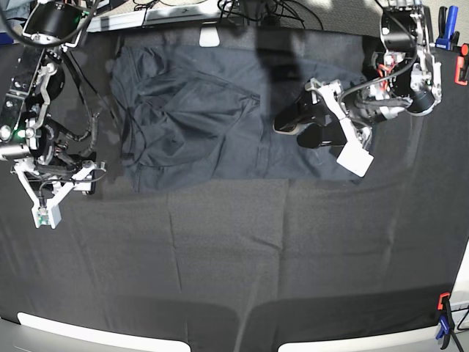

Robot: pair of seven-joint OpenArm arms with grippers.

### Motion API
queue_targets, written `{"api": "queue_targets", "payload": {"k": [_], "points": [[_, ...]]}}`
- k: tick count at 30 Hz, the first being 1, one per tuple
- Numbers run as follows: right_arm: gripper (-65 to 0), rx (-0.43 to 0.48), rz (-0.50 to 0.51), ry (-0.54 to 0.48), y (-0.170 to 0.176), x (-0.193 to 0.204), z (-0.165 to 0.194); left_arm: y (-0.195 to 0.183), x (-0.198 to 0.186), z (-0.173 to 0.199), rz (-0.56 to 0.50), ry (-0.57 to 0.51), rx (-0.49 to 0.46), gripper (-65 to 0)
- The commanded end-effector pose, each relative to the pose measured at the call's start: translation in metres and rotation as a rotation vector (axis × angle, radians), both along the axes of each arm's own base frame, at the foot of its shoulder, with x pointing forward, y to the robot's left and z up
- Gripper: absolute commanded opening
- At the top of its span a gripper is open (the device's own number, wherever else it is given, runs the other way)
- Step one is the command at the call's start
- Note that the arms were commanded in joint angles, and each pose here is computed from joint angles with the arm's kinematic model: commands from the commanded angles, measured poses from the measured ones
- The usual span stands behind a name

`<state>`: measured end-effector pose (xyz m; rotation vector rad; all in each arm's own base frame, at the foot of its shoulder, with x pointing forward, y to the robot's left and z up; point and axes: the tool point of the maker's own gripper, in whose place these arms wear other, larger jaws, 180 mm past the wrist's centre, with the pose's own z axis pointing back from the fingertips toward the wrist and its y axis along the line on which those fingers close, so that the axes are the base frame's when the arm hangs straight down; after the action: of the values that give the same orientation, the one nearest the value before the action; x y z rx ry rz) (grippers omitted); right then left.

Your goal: Layout the t-shirt on the table in an organized manner, then fold the t-shirt properly

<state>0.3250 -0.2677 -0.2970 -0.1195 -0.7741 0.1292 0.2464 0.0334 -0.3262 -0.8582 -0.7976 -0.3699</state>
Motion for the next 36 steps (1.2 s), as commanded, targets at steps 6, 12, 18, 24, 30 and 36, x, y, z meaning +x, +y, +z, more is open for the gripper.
{"api": "queue_targets", "payload": {"k": [6, 12, 18, 24, 30, 36], "points": [[-27.9, 0.010, 0.008, -0.053, 0.006, 0.008, 0.012, -0.001, 0.006, 0.014, 0.003, -0.046, -0.030, -26.5], [-27.9, 0.037, 0.012, -0.109, 0.008, 0.017, 0.011, -0.001, 0.006, 0.014, 0.005, -0.048, -0.032, -26.5], [-27.9, 0.129, -0.030, -0.032, -0.001, 0.017, -0.041, -0.001, 0.006, 0.014, 0.005, -0.048, -0.032, -26.5], [-27.9, 0.317, 0.108, 0.053, 0.032, 0.005, -0.078, 0.003, 0.009, 0.008, 0.021, -0.056, 0.016, -26.5], [-27.9, 0.423, 0.177, 0.057, 0.052, 0.000, -0.077, 0.008, 0.010, -0.001, 0.030, -0.055, 0.075, -26.5], [-27.9, 0.527, 0.266, 0.051, 0.083, -0.004, -0.072, 0.008, 0.010, -0.001, 0.030, -0.054, 0.075, -26.5]]}}
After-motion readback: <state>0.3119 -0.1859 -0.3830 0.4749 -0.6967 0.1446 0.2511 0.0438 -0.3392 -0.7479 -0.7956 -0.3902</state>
